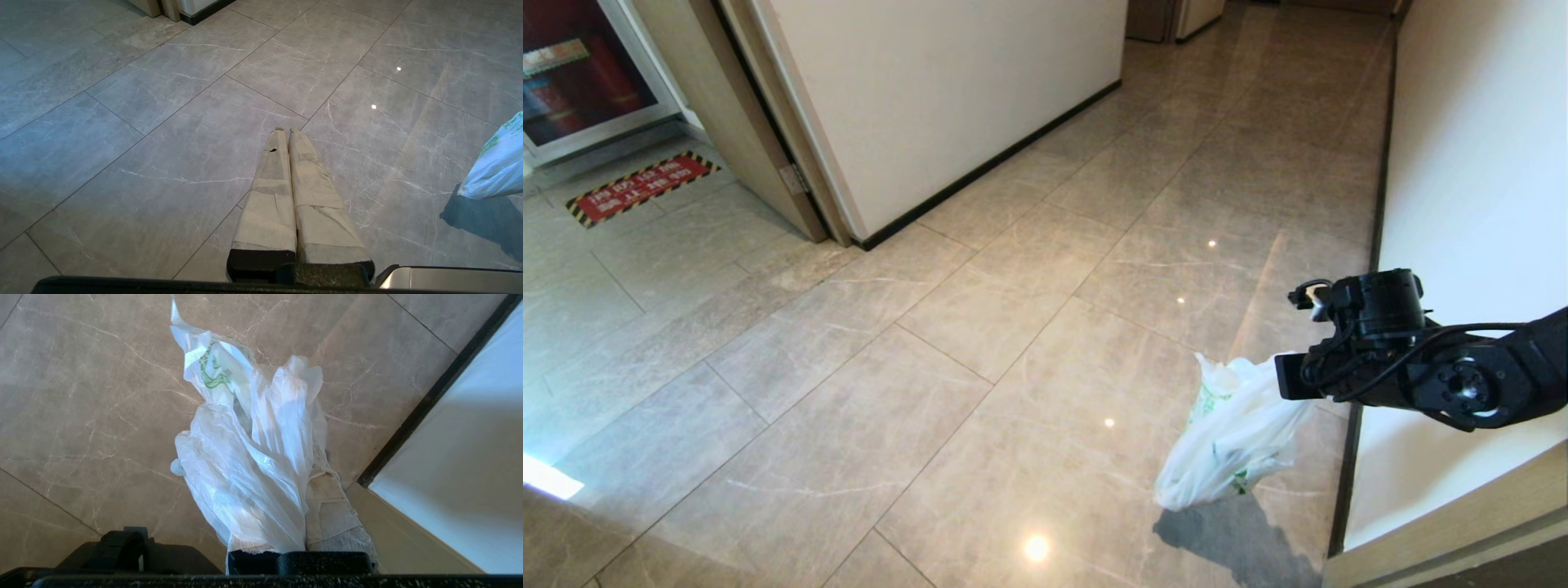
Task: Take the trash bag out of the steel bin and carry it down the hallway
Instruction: Put the trash bag at the door
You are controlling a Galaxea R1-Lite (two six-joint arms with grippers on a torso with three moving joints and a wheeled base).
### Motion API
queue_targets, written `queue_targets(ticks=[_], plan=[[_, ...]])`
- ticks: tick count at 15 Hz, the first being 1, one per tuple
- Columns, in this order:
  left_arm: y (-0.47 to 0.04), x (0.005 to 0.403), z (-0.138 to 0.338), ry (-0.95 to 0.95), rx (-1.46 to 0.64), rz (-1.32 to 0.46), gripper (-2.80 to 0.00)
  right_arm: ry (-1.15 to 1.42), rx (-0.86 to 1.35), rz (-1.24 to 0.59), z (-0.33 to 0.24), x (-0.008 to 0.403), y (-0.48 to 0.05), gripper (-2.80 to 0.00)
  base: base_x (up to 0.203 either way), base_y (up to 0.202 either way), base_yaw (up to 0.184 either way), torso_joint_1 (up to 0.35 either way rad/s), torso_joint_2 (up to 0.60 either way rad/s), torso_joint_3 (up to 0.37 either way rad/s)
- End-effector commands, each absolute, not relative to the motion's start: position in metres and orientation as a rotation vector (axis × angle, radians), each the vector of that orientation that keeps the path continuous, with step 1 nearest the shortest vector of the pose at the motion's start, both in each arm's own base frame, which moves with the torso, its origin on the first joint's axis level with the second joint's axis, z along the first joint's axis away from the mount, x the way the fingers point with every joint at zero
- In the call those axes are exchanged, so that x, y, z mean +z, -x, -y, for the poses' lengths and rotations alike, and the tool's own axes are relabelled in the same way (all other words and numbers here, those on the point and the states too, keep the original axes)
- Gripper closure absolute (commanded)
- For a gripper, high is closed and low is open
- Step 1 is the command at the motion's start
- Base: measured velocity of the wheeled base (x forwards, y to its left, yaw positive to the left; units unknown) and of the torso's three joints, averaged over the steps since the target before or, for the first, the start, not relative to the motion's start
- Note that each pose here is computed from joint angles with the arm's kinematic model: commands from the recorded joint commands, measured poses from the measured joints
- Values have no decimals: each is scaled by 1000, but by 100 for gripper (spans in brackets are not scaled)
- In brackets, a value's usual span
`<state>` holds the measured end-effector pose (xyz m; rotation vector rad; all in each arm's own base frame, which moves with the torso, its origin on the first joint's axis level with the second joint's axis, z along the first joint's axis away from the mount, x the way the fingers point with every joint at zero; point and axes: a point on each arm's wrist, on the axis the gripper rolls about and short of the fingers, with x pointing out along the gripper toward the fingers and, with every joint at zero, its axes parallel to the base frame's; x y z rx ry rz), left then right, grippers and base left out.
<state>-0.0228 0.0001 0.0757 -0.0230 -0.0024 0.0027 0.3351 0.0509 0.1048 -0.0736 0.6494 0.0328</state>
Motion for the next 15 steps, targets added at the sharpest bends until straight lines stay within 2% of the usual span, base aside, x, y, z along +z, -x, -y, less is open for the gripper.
queue_targets(ticks=[1, 5, 11, 12, 15], plan=[[23, 76, 0, 23, 3, 3, 0, 80, 36, -683, -52, 85, -342, 0, 0, 0, 0, 0, 0, 0], [23, 75, 0, 23, 3, 3, 0, 104, 41, -662, -55, 47, -347, 0, 0, 0, 0, 0, 0, 0], [23, 75, 0, 23, 3, 3, 0, 205, 64, -672, -56, 15, -356, 0, 0, 0, 0, 0, 0, 0], [23, 75, 0, 23, 3, 2, 0, 207, 62, -642, -57, 15, -362, -280, 0, 0, 0, 0, 0, 0], [23, 76, 0, 24, 3, 4, 0, 209, 55, -623, -58, 18, -365, -280, 0, 0, 0, 0, 0, 0]])
